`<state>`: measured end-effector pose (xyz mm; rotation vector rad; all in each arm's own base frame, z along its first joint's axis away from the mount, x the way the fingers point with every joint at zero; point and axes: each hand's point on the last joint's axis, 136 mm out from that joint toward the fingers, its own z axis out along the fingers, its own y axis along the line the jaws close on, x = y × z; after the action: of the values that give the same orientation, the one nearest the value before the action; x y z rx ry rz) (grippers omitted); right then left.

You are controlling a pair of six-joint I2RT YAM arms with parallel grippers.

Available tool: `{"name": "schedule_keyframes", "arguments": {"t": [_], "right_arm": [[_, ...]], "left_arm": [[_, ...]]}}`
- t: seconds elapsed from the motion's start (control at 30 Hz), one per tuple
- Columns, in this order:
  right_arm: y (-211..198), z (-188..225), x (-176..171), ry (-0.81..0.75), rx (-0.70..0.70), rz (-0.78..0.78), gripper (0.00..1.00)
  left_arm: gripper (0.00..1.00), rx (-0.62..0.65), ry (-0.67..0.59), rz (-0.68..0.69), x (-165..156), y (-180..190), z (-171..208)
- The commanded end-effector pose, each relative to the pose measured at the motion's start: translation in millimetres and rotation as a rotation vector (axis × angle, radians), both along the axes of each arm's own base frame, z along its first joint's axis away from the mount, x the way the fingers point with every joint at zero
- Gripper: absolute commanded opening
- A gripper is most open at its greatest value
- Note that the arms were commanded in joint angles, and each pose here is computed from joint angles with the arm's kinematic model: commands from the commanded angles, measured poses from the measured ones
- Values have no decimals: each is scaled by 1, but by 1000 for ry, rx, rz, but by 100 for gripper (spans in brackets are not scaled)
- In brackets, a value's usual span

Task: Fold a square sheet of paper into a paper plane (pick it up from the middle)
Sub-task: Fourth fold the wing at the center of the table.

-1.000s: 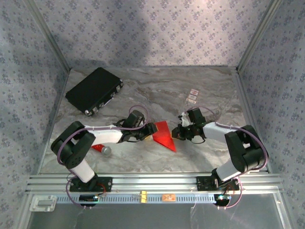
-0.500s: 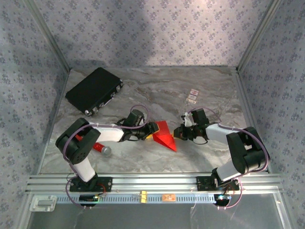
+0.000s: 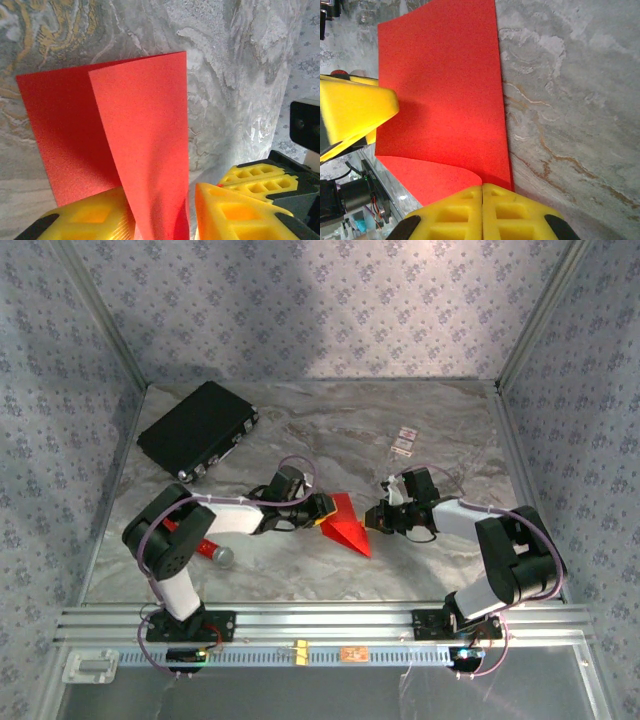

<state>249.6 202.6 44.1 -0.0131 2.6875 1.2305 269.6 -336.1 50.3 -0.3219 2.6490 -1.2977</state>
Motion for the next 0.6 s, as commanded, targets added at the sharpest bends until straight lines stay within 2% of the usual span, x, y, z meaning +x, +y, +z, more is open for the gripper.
{"name": "schedule_keyframes", "arguments": {"t": [0.0, 0.4, 0.57], "right_arm": [[-2, 0, -4, -2, 2, 1, 8], [-5, -4, -8, 10, -18, 5, 13], [-9, -1, -9, 4, -42, -4, 18]], "left_arm": [[33, -30, -19, -13, 7, -8, 7], [25, -65, -16, -6, 13, -9, 7], [16, -62, -15, -3, 13, -7, 6]]}}
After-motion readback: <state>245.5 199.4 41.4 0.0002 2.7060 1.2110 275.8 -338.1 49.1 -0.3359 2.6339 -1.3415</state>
